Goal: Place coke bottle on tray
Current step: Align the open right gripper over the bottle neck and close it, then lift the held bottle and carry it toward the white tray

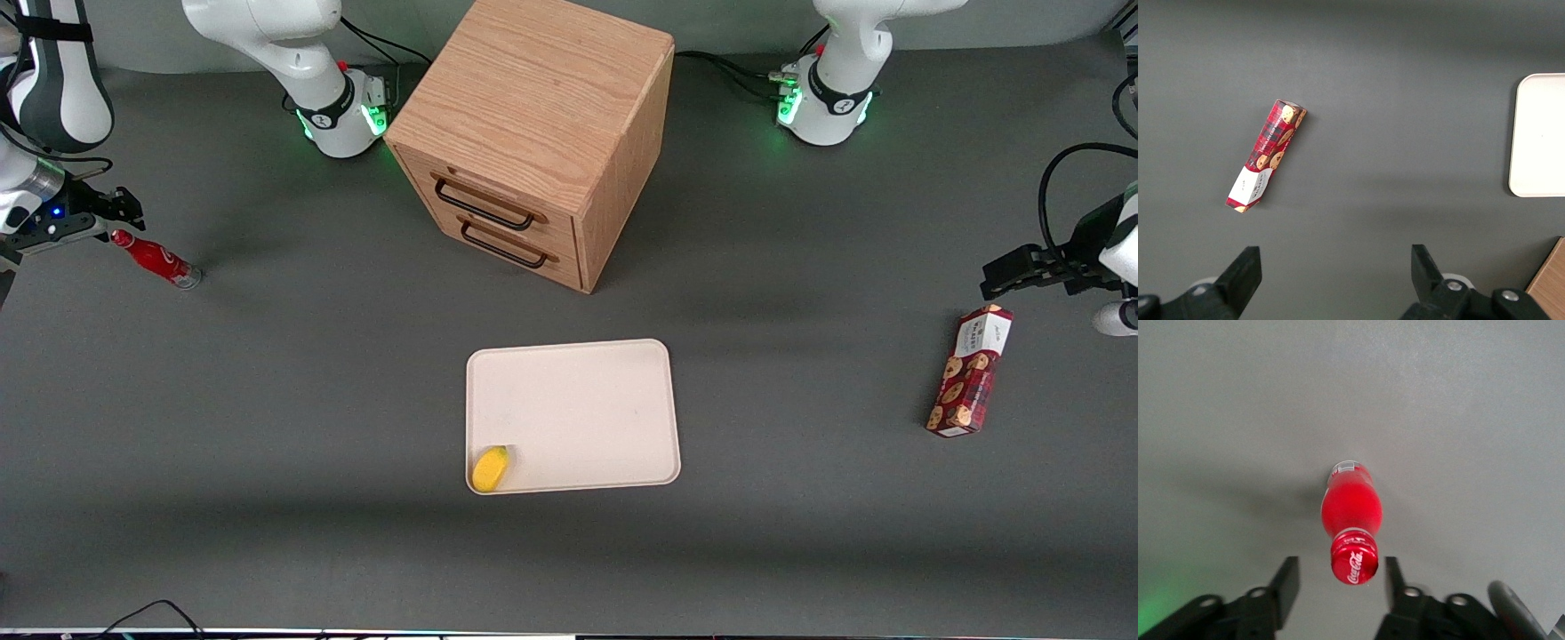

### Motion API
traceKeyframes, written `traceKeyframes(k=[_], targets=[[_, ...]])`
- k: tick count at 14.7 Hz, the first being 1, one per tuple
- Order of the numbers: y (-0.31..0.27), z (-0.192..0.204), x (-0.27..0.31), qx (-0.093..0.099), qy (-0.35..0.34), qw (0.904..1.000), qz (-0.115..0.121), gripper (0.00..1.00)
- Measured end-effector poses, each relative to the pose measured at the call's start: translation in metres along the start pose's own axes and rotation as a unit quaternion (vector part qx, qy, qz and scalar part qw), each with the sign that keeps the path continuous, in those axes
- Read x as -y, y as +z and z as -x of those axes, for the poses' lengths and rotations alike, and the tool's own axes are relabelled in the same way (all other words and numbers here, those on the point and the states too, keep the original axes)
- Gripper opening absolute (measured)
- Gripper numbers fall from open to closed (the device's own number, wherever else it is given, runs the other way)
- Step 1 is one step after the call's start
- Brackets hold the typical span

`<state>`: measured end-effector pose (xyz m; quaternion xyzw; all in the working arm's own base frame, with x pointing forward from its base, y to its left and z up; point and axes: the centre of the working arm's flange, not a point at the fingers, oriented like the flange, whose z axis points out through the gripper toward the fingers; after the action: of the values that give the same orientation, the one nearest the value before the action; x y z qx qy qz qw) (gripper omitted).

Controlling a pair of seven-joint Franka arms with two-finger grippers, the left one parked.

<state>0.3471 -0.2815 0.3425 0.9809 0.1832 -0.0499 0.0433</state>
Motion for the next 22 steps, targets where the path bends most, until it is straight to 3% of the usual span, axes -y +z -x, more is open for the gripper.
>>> traceKeyframes(k=[1,2,8,9,13,16,18,22], targets=[[0.001,0.001,0.0,0.0,0.0,1.0,0.0,0.37],[0.001,0.002,-0.001,-0.001,-0.002,1.0,0.0,0.3],[-0.016,-0.007,-0.002,0.008,-0.014,0.9999,-0.005,0.3],[-0.037,-0.018,-0.005,0.008,-0.017,0.9998,-0.007,0.3],[-0.166,-0.078,0.001,-0.025,-0.022,0.9994,-0.013,0.3],[-0.27,-0.124,0.055,-0.04,-0.014,0.9991,-0.011,0.3],[-0.329,-0.155,0.111,-0.045,0.006,0.9985,-0.03,0.3],[-0.384,-0.242,0.236,-0.039,0.071,0.9952,-0.055,0.3]])
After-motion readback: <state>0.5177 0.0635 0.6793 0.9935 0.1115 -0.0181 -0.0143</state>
